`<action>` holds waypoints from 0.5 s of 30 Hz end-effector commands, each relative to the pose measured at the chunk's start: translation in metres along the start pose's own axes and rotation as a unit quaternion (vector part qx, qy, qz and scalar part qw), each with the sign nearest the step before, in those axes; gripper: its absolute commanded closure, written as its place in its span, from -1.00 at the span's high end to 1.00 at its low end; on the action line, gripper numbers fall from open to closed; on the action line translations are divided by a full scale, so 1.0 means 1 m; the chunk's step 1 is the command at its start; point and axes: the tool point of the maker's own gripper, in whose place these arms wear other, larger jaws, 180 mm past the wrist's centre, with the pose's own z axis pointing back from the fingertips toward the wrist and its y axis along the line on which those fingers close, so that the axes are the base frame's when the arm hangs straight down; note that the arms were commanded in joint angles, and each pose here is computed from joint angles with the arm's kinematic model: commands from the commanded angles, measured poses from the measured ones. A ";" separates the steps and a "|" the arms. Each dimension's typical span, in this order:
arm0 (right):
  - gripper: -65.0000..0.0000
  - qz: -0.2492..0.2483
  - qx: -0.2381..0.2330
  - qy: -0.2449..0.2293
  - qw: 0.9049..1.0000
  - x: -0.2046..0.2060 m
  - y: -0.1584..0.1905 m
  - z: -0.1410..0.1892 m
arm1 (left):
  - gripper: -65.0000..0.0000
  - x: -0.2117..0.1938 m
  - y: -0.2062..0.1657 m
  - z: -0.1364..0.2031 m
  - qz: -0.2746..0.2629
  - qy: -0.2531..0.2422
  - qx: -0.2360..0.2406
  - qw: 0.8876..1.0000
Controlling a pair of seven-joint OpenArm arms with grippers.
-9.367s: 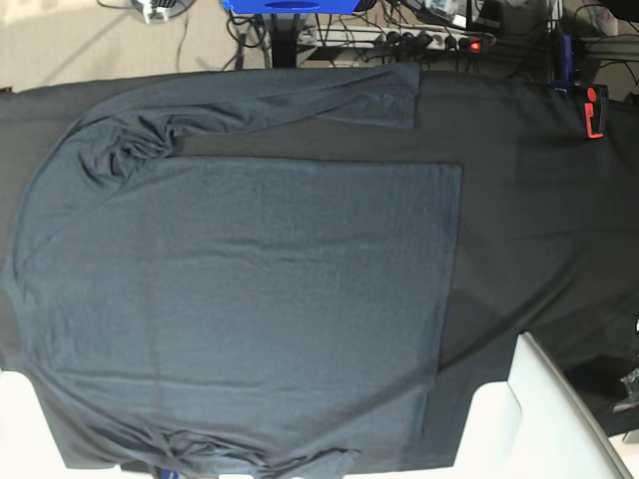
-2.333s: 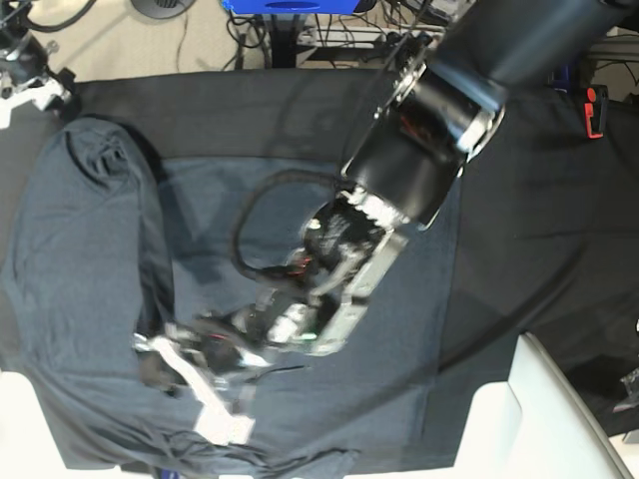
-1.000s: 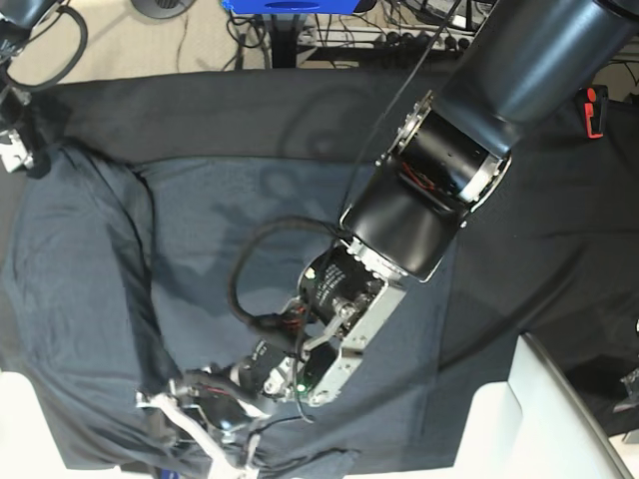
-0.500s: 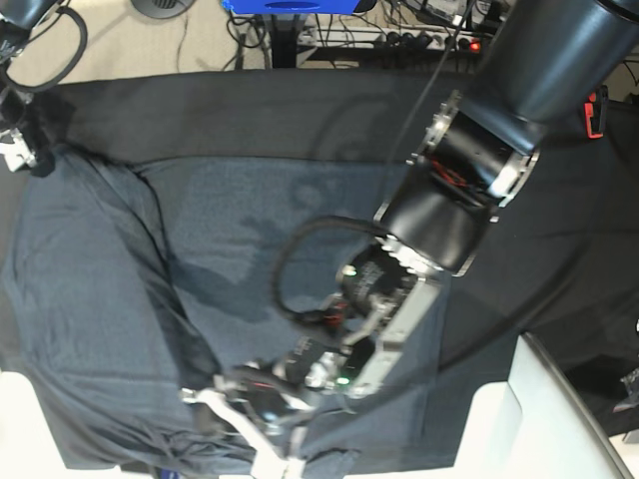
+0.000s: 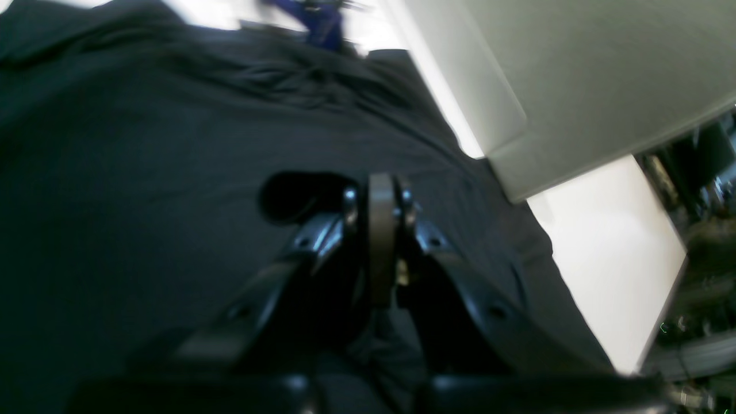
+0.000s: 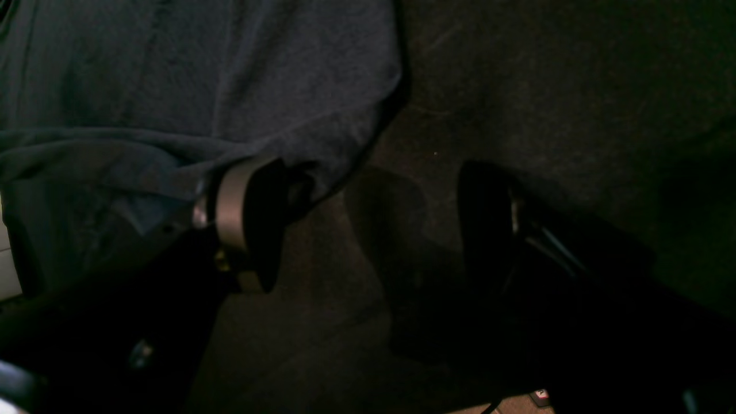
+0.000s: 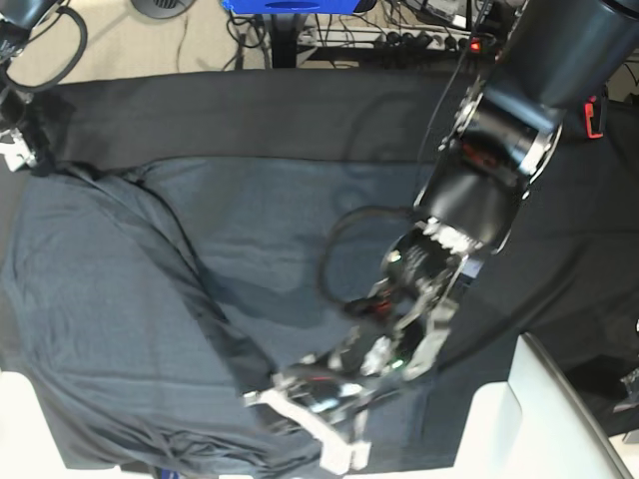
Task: Fold the T-shirt properly
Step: 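Sweep the left gripper back, laying the sleeve diagonally across the body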
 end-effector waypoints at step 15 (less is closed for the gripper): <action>0.33 0.011 0.004 -0.016 1.000 0.015 0.002 0.004 | -1.00 0.027 0.011 0.020 -0.023 -0.038 -0.002 0.999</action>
